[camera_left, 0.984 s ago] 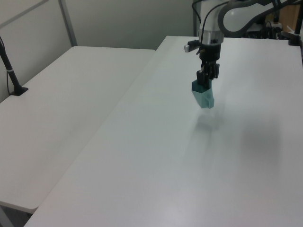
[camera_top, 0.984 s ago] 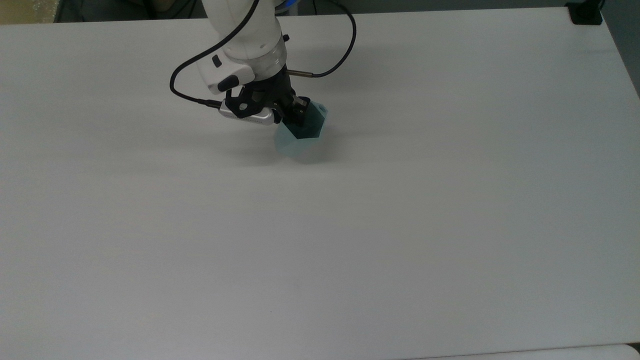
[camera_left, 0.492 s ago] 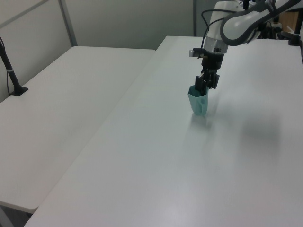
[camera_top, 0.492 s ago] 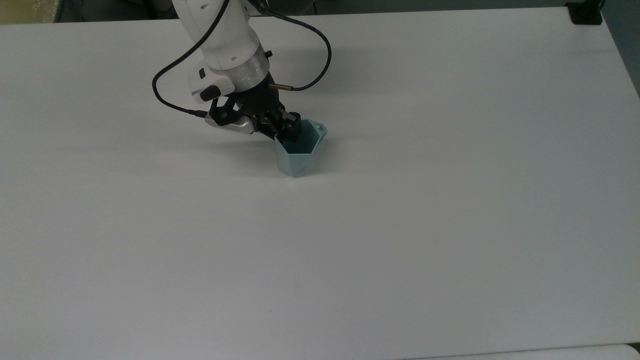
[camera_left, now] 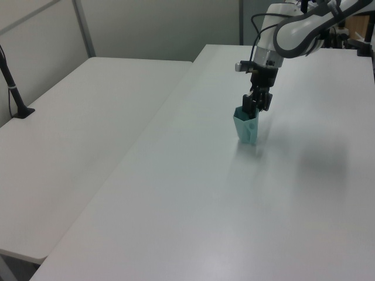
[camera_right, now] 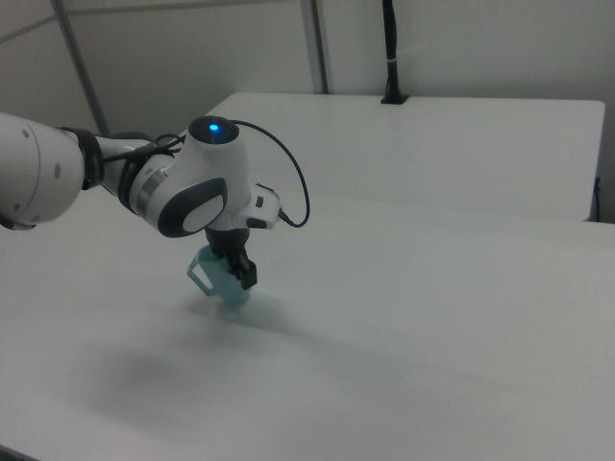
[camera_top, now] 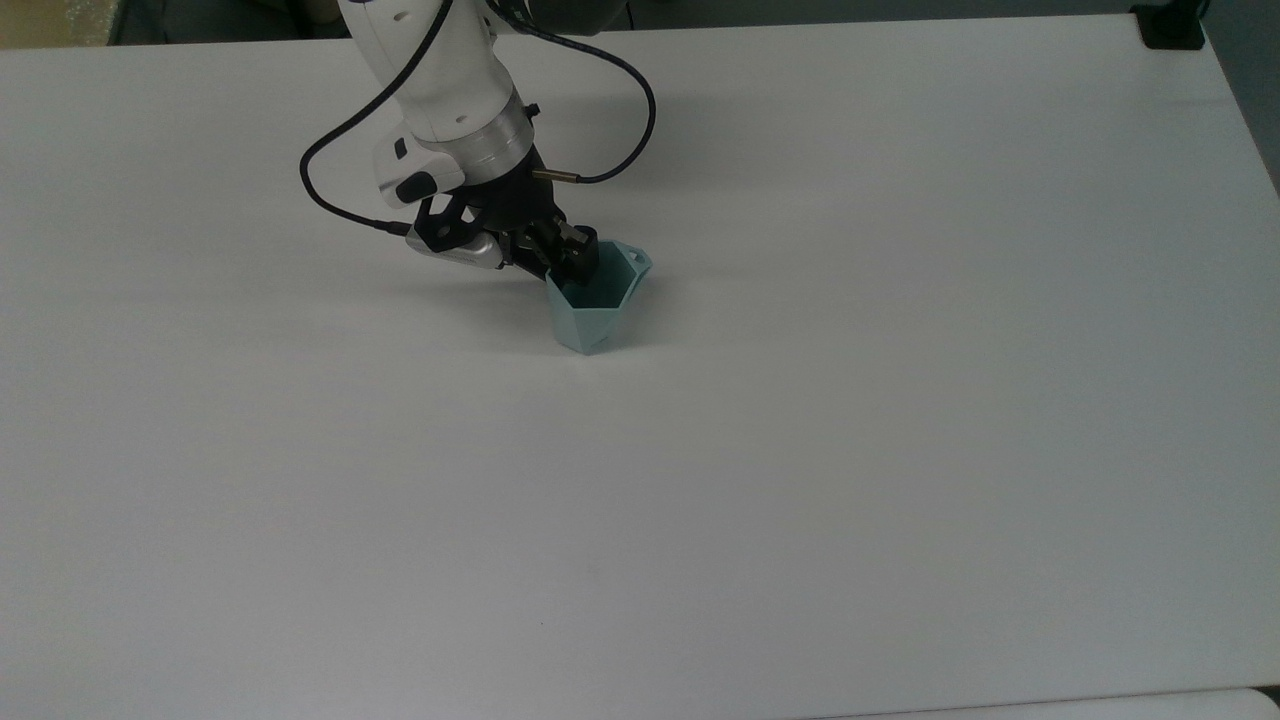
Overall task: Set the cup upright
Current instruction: 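Lower the cup base onto the table, then open the gripper and raise it away from the cup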
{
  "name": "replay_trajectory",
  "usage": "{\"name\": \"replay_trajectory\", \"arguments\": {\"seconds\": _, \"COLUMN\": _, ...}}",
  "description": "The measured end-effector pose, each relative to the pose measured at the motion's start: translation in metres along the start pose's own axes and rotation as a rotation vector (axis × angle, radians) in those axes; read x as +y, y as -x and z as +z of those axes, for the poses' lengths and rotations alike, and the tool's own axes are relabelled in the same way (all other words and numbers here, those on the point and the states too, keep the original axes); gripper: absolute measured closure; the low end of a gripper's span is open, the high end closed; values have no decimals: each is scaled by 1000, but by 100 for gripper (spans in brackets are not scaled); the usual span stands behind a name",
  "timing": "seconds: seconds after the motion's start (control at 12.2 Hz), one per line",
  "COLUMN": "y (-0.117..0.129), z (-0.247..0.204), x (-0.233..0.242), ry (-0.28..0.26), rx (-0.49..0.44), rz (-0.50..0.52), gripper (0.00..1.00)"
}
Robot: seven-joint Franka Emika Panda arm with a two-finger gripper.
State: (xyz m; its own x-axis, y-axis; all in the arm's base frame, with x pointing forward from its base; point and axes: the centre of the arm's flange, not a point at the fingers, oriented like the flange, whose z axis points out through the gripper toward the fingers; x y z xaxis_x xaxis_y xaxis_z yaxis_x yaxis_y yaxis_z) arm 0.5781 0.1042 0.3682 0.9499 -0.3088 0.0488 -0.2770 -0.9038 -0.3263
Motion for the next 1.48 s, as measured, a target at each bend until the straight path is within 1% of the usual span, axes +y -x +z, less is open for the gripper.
{"name": "replay_trajectory", "arguments": {"seconds": 0.08, "y": 0, "z": 0, "x": 1, "ry": 1, "rx": -3, "rz": -4, "gripper": 92}}
{"name": "replay_trajectory", "arguments": {"seconds": 0.25, "y": 1, "z": 1, "x": 2, "ry": 2, "rx": -17, "rz": -11, "gripper": 74}}
{"name": "replay_trajectory", "arguments": {"seconds": 0.33, "y": 2, "z": 1, "x": 3, "ry": 3, "rx": -26, "rz": -15, "gripper": 58}}
{"name": "replay_trajectory", "arguments": {"seconds": 0.41, "y": 3, "z": 1, "x": 3, "ry": 3, "rx": -29, "rz": -28, "gripper": 46}}
{"name": "replay_trajectory", "arguments": {"seconds": 0.57, "y": 3, "z": 1, "x": 2, "ry": 3, "rx": -32, "rz": -48, "gripper": 15}}
{"name": "replay_trajectory", "arguments": {"seconds": 0.66, "y": 3, "z": 0, "x": 2, "ry": 2, "rx": -31, "rz": -49, "gripper": 3}}
{"name": "replay_trajectory", "arguments": {"seconds": 0.74, "y": 3, "z": -1, "x": 2, "ry": 0, "rx": -28, "rz": -50, "gripper": 0}}
{"name": "replay_trajectory", "arguments": {"seconds": 0.9, "y": 2, "z": -10, "x": -1, "ry": -8, "rx": -15, "rz": -54, "gripper": 0}}
{"name": "replay_trajectory", "arguments": {"seconds": 0.98, "y": 0, "z": -23, "x": -6, "ry": -22, "rx": 5, "rz": -60, "gripper": 0}}
{"name": "replay_trajectory", "arguments": {"seconds": 1.15, "y": -2, "z": -60, "x": -19, "ry": -57, "rx": 39, "rz": -80, "gripper": 0}}
{"name": "replay_trajectory", "arguments": {"seconds": 1.31, "y": -9, "z": -115, "x": -23, "ry": -99, "rx": 86, "rz": -85, "gripper": 0}}
{"name": "replay_trajectory", "arguments": {"seconds": 1.39, "y": -14, "z": -142, "x": -13, "ry": -71, "rx": 107, "rz": -105, "gripper": 0}}
{"name": "replay_trajectory", "arguments": {"seconds": 1.48, "y": -16, "z": -162, "x": -2, "ry": 36, "rx": 126, "rz": -179, "gripper": 0}}
